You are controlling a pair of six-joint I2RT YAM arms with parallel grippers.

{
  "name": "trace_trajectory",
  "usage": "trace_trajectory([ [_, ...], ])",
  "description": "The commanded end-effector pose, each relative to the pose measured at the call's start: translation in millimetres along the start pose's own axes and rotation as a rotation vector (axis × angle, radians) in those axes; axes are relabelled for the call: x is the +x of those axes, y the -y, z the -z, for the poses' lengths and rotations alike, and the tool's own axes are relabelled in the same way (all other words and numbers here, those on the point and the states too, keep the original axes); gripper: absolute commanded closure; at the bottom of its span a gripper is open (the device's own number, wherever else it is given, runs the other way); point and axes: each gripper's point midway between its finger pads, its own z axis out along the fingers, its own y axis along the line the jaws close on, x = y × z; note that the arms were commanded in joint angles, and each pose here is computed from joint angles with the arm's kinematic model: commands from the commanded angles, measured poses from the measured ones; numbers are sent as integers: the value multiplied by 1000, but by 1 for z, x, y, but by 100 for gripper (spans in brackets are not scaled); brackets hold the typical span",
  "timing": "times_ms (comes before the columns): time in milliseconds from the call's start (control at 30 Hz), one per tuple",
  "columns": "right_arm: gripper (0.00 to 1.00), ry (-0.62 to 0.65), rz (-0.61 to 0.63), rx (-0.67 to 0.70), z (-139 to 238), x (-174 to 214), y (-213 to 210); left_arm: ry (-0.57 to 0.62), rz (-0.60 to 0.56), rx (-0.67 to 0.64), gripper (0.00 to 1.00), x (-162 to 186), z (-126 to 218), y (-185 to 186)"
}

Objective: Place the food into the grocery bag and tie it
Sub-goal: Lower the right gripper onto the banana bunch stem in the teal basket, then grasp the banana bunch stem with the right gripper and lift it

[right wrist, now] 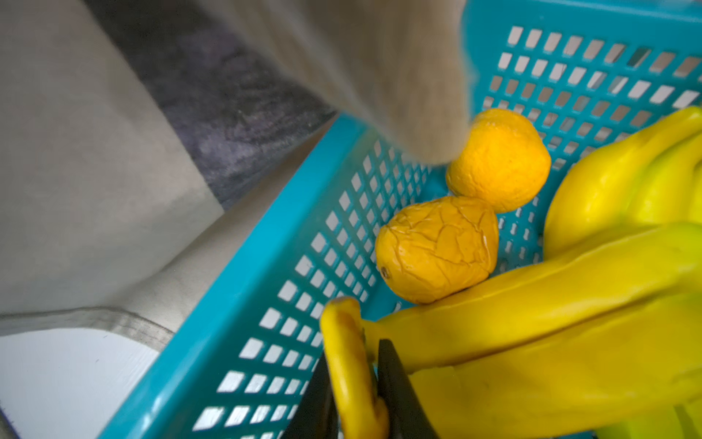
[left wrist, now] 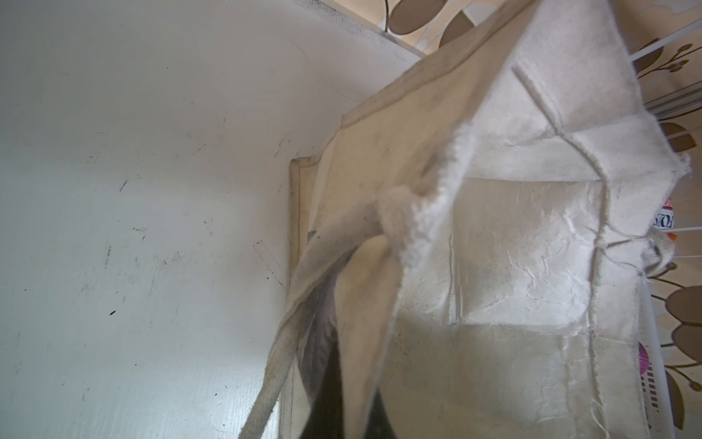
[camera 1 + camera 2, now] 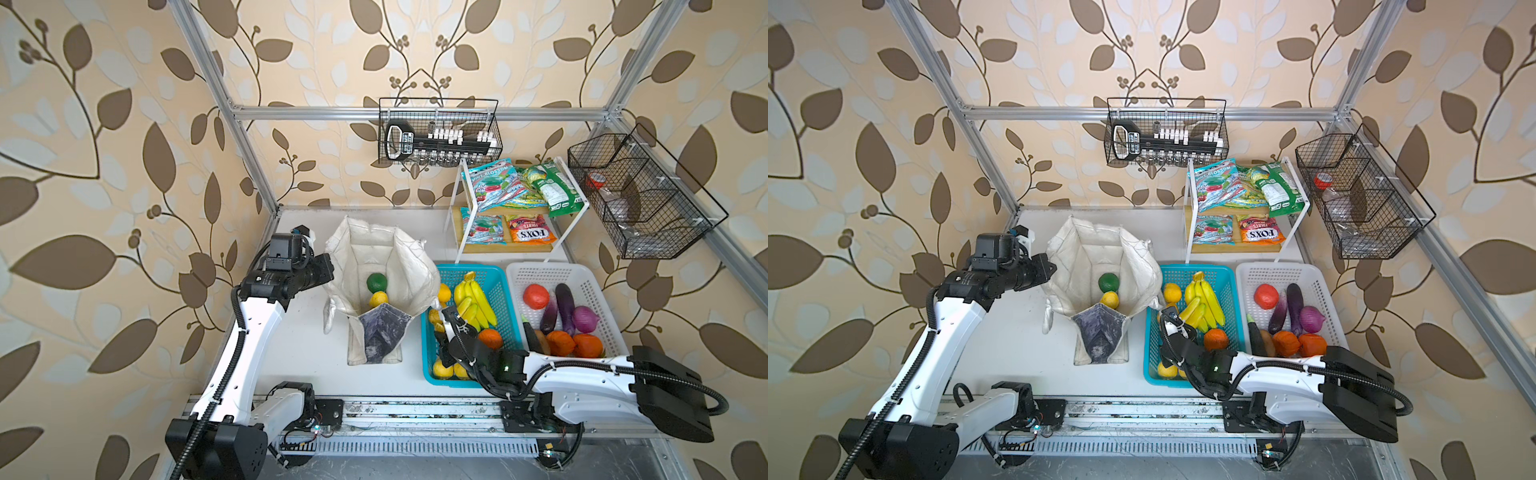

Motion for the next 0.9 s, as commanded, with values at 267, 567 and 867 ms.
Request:
trace_trajectory([
  [267, 85, 86, -58, -74, 36, -30, 2, 59, -20, 10, 100, -12, 6, 2],
  [567, 87, 113, -112, -103, 57, -41, 12, 63, -18, 21, 100, -12, 8, 4],
  [867, 86, 176, -98, -99, 84, -83, 19, 58, -17, 26, 100, -12, 7, 5],
])
